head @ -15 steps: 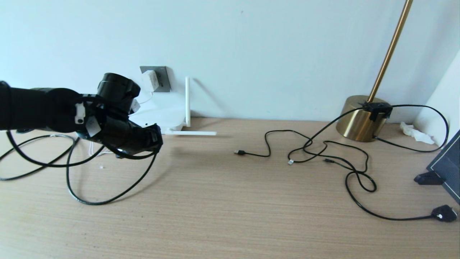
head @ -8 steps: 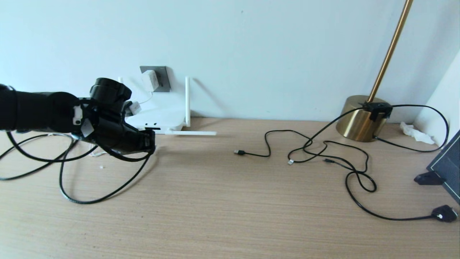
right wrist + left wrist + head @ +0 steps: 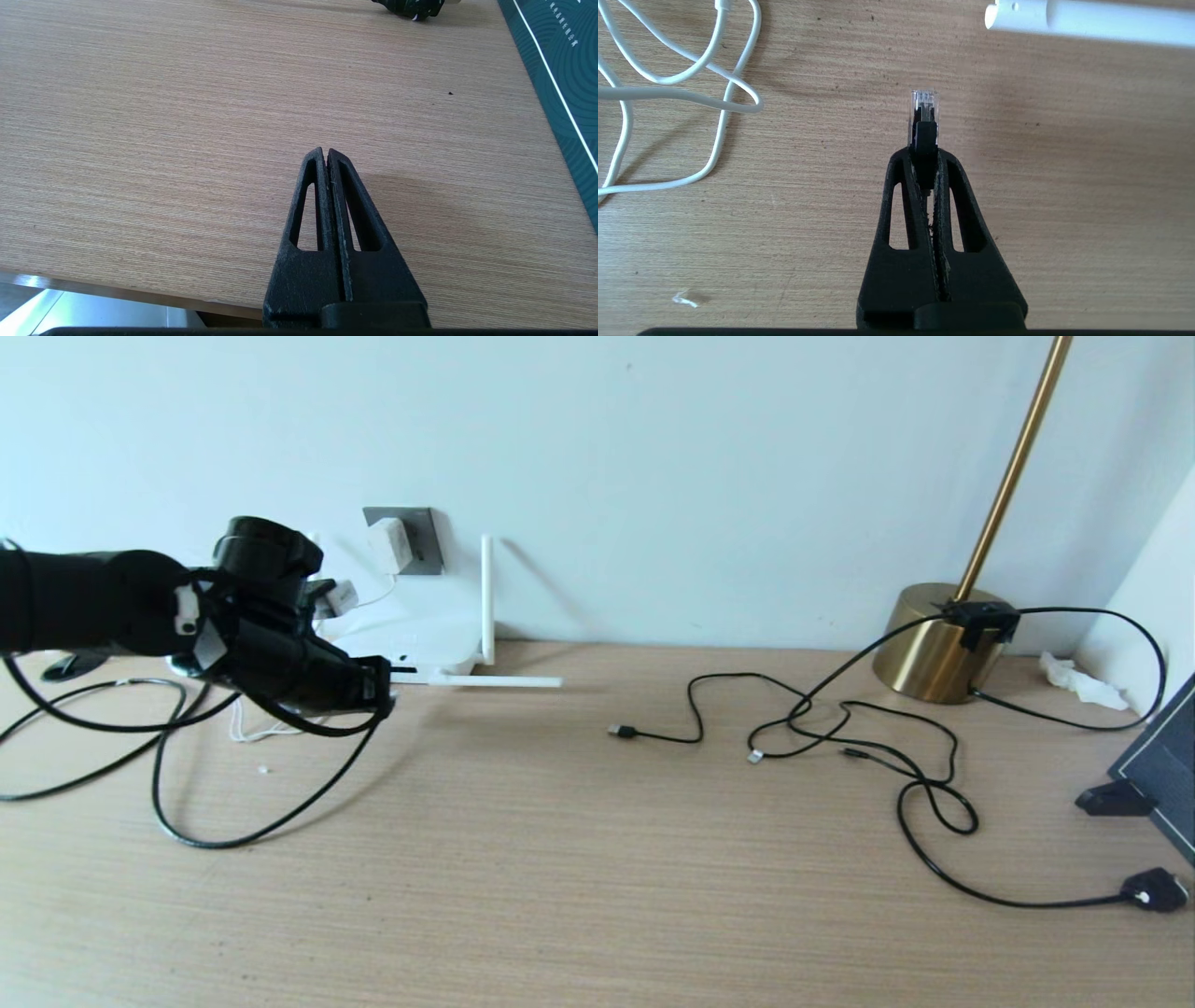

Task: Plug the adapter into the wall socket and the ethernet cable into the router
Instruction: Plug cable into router interface

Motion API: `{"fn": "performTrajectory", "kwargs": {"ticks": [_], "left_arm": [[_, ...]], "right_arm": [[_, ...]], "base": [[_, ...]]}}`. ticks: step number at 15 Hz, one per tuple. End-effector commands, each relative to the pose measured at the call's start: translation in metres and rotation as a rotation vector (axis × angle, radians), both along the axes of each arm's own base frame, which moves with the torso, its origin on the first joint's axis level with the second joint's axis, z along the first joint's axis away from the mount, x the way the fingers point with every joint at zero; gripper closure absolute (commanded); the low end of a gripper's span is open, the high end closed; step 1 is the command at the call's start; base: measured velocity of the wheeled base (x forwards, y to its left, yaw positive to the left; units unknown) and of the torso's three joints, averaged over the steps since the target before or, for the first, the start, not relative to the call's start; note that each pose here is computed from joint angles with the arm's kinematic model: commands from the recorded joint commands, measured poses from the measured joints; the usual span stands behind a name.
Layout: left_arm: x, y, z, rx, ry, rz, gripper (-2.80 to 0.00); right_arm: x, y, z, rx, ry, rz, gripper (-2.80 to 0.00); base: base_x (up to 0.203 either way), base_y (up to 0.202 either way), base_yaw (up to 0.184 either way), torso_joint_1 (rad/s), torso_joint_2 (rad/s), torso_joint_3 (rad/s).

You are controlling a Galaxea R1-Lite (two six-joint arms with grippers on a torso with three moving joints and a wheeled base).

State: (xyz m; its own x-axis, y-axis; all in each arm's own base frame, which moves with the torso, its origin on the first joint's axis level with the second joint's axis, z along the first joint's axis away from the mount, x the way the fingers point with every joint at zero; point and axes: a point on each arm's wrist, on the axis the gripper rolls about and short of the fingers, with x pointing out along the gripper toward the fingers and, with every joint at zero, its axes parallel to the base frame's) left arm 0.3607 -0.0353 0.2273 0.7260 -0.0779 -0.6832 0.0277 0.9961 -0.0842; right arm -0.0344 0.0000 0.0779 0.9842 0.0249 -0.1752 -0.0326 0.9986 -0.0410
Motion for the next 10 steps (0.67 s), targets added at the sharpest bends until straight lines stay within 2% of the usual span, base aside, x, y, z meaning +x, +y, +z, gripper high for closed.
{"fn": "performTrajectory", "kwargs": {"ticks": [1, 4, 10], "left_arm": [[0.001, 0.0, 0.004, 0.025, 0.009, -0.02, 0.0], [0.004, -0.001, 0.008, 0.048, 0.024, -0.037, 0.0], [0.019, -0.002, 0.002, 0.048, 0.027, -0.037, 0.0]], "right_arm": [[0.0, 0.0, 0.0, 0.0, 0.0, 0.0, 0.0], [0.0, 0.0, 0.0, 0.0, 0.002, 0.001, 0.0], [0.0, 0.0, 0.0, 0.0, 0.001, 0.001, 0.0]], "base": [[0.0, 0.0, 0.0, 0.0, 0.0, 0.0], [0.0, 0.0, 0.0, 0.0, 0.0, 0.0], [0.0, 0.0, 0.0, 0.0, 0.0, 0.0]]}}
